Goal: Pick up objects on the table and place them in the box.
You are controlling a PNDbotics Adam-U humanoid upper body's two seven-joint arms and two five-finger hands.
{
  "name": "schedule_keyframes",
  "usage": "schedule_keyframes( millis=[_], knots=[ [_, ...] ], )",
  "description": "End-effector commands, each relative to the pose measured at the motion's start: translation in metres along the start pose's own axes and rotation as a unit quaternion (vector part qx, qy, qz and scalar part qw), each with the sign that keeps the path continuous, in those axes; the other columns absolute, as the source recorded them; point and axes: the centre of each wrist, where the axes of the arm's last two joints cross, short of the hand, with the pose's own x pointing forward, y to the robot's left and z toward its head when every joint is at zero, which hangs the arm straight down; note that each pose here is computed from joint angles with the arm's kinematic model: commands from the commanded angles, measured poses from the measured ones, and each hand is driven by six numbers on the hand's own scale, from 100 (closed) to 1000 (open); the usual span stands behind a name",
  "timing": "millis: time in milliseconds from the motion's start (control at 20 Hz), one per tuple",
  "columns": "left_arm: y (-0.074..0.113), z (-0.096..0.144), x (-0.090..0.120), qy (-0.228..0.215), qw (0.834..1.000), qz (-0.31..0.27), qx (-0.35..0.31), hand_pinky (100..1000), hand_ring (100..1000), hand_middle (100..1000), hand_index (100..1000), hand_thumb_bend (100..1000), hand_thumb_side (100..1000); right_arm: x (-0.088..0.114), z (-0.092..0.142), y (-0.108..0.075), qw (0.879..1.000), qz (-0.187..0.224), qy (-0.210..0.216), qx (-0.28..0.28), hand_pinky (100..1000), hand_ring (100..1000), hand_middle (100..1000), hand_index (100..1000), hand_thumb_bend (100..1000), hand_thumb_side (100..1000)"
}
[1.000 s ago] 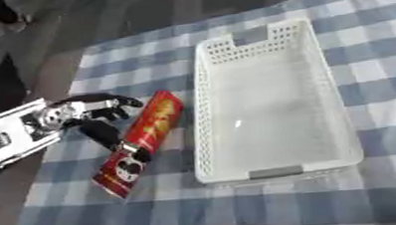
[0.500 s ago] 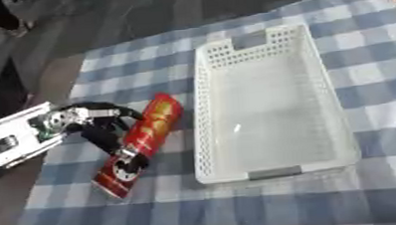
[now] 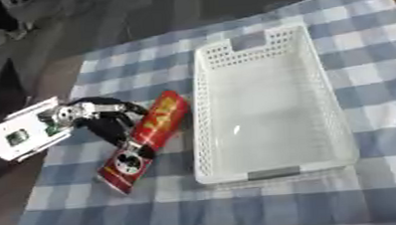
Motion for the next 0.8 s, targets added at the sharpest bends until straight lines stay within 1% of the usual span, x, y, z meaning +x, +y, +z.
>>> schedule_keyframes(
  millis=[50, 500, 800],
  knots=[
    [0.007, 0.002, -0.004, 0.008, 1.000, -0.007, -0.001, 895, 903, 1000, 1000, 923, 588, 0.005, -0.004, 0.001, 1.000, -0.003, -0.012, 0.000, 312, 483, 649, 787, 100, 1000],
    [0.017, -0.001, -0.017, 0.023, 1.000, -0.017, -0.005, 888, 897, 993, 1000, 927, 601, 0.005, -0.004, 0.002, 1.000, -0.005, -0.012, 0.001, 312, 483, 649, 783, 100, 1000],
    [0.017, -0.007, -0.016, 0.016, 1.000, -0.022, -0.013, 893, 901, 997, 1000, 923, 605, 0.006, -0.005, 0.001, 1.000, -0.004, -0.014, 0.000, 313, 483, 649, 781, 100, 1000]
  ],
)
